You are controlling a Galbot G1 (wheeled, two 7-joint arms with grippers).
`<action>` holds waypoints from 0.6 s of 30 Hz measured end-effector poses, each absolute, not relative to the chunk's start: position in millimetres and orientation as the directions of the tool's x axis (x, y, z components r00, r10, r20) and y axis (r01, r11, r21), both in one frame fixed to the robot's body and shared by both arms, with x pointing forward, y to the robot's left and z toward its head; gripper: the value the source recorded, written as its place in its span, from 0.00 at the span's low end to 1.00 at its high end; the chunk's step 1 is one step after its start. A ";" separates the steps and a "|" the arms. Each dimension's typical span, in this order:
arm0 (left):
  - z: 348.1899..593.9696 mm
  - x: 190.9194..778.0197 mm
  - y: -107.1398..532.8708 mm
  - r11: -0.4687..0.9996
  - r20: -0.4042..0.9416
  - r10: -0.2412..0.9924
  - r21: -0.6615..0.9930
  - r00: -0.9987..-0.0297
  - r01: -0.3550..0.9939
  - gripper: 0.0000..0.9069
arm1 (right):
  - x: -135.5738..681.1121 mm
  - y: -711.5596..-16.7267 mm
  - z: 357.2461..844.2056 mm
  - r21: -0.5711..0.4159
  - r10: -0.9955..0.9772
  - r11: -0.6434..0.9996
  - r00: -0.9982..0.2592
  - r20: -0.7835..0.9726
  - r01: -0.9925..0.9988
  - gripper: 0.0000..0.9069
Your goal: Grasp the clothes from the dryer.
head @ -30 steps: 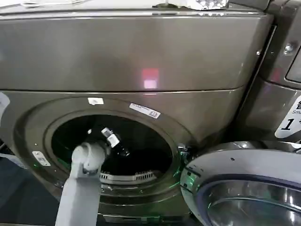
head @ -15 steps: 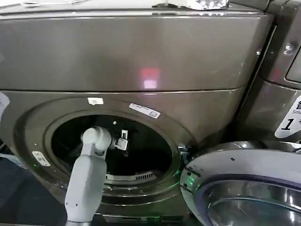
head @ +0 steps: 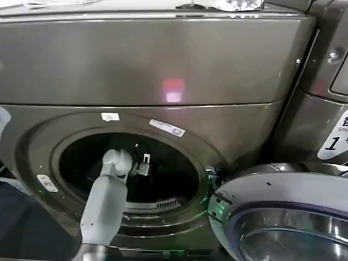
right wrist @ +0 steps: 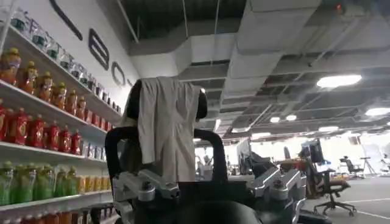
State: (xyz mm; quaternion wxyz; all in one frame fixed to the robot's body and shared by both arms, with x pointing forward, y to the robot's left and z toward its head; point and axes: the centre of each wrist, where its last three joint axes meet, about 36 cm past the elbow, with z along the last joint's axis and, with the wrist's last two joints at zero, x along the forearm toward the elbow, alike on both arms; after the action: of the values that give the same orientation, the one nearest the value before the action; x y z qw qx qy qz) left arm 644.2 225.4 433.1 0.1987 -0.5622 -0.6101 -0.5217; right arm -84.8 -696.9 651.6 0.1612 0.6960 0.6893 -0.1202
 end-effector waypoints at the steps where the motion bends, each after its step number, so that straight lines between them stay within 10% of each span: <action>1: 432.5 644.5 226.1 -0.171 0.829 0.479 0.410 -0.288 0.896 0.11 | -84.3 -697.1 651.3 0.058 0.921 0.003 0.020 -0.389 0.998 1.00; 18: 420.1 642.1 230.0 -0.083 0.777 0.575 0.366 -0.255 0.927 0.00 | -84.0 -697.6 648.5 0.048 0.922 0.000 0.018 -0.386 0.999 1.00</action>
State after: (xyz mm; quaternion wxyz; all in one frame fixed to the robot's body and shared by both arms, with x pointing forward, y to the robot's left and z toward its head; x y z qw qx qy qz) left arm 642.1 230.0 420.1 0.1935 -0.5788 -0.6489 -0.4544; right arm -84.0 -697.6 648.5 0.1559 0.6963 0.6897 -0.1229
